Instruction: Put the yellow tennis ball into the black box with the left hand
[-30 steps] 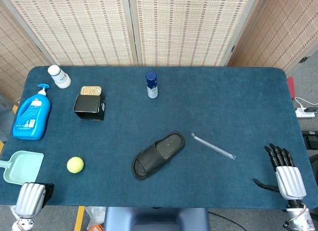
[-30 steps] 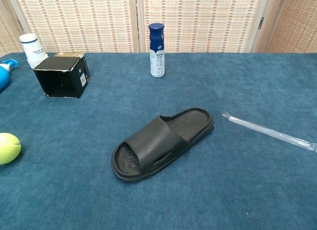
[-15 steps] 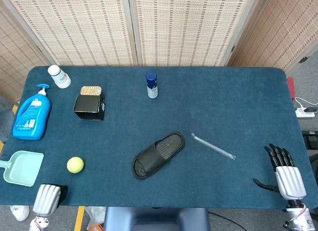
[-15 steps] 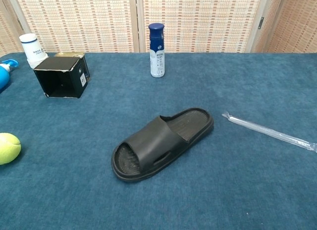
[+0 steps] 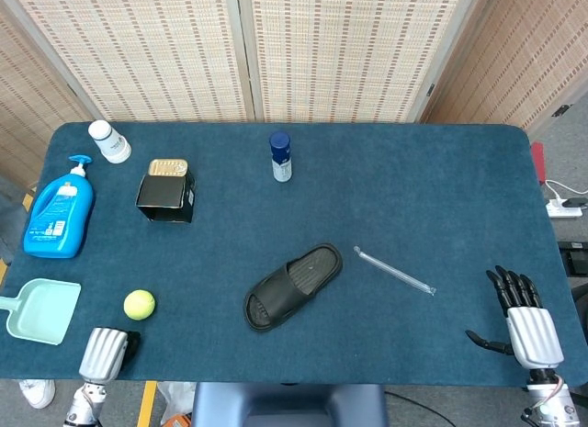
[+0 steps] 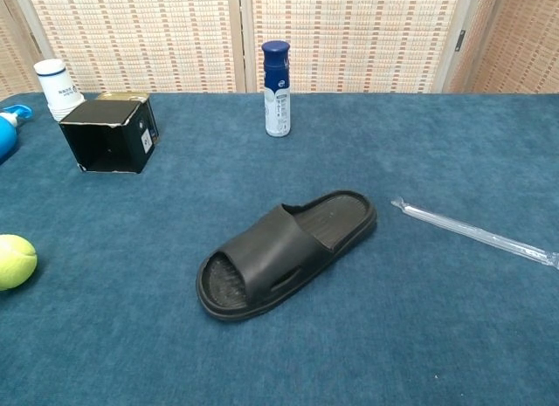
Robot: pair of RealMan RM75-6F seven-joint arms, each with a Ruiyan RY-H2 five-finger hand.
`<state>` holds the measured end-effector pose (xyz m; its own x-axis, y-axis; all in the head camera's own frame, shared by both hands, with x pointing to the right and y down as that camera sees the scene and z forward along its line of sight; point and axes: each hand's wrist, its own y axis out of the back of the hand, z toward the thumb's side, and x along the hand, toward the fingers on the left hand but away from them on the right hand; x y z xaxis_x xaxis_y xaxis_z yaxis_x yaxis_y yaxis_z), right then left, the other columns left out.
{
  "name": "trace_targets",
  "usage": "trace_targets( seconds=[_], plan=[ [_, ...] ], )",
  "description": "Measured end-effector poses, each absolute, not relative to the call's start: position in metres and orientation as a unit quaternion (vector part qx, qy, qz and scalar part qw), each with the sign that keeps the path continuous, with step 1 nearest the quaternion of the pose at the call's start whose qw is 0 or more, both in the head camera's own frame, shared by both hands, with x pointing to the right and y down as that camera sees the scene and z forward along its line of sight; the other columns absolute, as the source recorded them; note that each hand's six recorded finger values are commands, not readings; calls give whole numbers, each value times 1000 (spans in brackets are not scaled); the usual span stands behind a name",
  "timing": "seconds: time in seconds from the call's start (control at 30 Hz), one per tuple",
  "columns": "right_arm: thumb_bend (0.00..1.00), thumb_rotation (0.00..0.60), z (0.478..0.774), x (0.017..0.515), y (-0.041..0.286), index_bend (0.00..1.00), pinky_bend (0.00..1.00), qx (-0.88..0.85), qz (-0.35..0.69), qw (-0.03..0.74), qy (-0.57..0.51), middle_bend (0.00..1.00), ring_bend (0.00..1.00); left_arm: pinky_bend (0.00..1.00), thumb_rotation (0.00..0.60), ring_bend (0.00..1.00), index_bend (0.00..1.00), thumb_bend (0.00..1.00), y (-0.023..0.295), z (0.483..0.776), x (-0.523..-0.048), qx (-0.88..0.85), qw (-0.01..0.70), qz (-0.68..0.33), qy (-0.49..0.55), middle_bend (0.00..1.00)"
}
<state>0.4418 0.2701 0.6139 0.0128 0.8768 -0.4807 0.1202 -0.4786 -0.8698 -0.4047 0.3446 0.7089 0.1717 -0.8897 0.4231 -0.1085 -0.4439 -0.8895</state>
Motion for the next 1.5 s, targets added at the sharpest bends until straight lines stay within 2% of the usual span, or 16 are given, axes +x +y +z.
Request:
trace_targets(
  seconds=[0.6, 0.97, 1.5],
  plan=[
    [0, 568, 615, 442, 269, 0, 0, -633, 583, 325, -392, 0, 0, 1000, 600, 1000, 1000, 661, 315, 738, -389, -681, 355, -528, 362, 1000],
    [0, 569, 617, 441, 268, 0, 0, -633, 586, 324, -388, 0, 0, 1000, 600, 1000, 1000, 663, 277, 755, -383, -679, 341, -535, 369, 1000],
    [0, 569, 620, 445, 263, 0, 0, -631, 591, 316, -390, 0, 0, 1000, 600, 1000, 1000, 664, 219, 772, -351, -682, 344, -531, 366, 1000]
  ],
)
